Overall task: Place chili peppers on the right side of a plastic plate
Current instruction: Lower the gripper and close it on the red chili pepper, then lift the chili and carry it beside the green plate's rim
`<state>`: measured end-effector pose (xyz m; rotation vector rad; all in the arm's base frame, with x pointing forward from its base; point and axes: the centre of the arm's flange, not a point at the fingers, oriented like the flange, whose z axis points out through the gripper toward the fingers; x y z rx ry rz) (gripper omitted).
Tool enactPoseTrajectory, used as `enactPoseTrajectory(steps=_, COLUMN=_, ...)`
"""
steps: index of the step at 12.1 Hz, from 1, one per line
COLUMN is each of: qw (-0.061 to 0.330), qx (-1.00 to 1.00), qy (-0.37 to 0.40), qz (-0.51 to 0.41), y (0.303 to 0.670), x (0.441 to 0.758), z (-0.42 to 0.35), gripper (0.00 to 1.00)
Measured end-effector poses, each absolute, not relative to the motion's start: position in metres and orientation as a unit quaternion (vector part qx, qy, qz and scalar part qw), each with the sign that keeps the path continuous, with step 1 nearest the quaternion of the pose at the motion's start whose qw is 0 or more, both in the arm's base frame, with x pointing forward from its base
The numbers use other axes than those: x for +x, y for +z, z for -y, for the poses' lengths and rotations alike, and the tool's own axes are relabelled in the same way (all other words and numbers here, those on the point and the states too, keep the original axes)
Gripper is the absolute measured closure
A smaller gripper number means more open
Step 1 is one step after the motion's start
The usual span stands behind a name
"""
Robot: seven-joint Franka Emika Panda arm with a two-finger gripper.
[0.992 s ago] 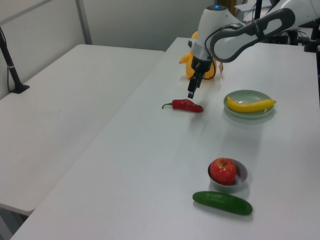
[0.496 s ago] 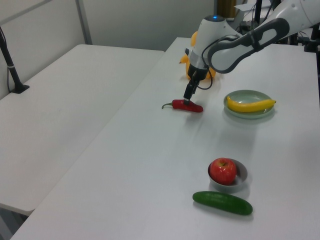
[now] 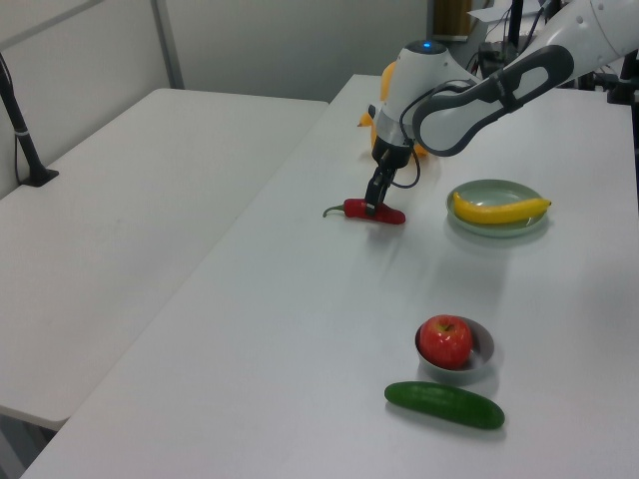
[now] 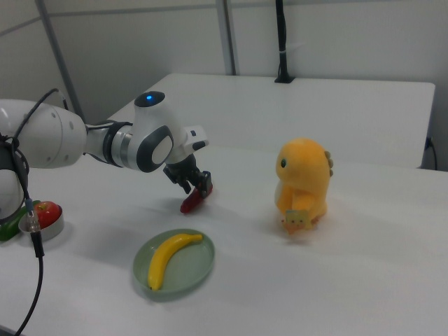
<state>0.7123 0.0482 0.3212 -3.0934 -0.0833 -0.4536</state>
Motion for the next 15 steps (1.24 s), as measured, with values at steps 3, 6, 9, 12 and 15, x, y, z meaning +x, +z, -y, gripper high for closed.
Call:
enactPoseTrajectory(steps=3, qw=0.009, qx=-0.989, qy=-0.145, qz=0.015, y=0.321, x=0.712, z=-0.048, gripper=0.63)
enactPoseTrajectory(steps=6, qw=0.009, qx=-0.989, qy=-0.145, qz=0.013, y=0.321, x=0.712, z=-0.048, gripper=0.63)
enactPoseTrajectory(steps=9, qw=0.009, qx=-0.988, qy=-0.156, qz=0.006, y=0.335, x=0.716, z=-0.044, gripper=0.63)
enactPoseTrajectory(steps=12, qw=0.008, qx=-0.987, qy=-0.163, qz=-0.009, y=0.376, x=0.713, z=-0.023, gripper=0.63)
enactPoseTrajectory(steps=15, qw=0.004, qx=-0.990, qy=-0.137, qz=-0.016, y=0.422, x=0.697, z=0.007, gripper=0.63)
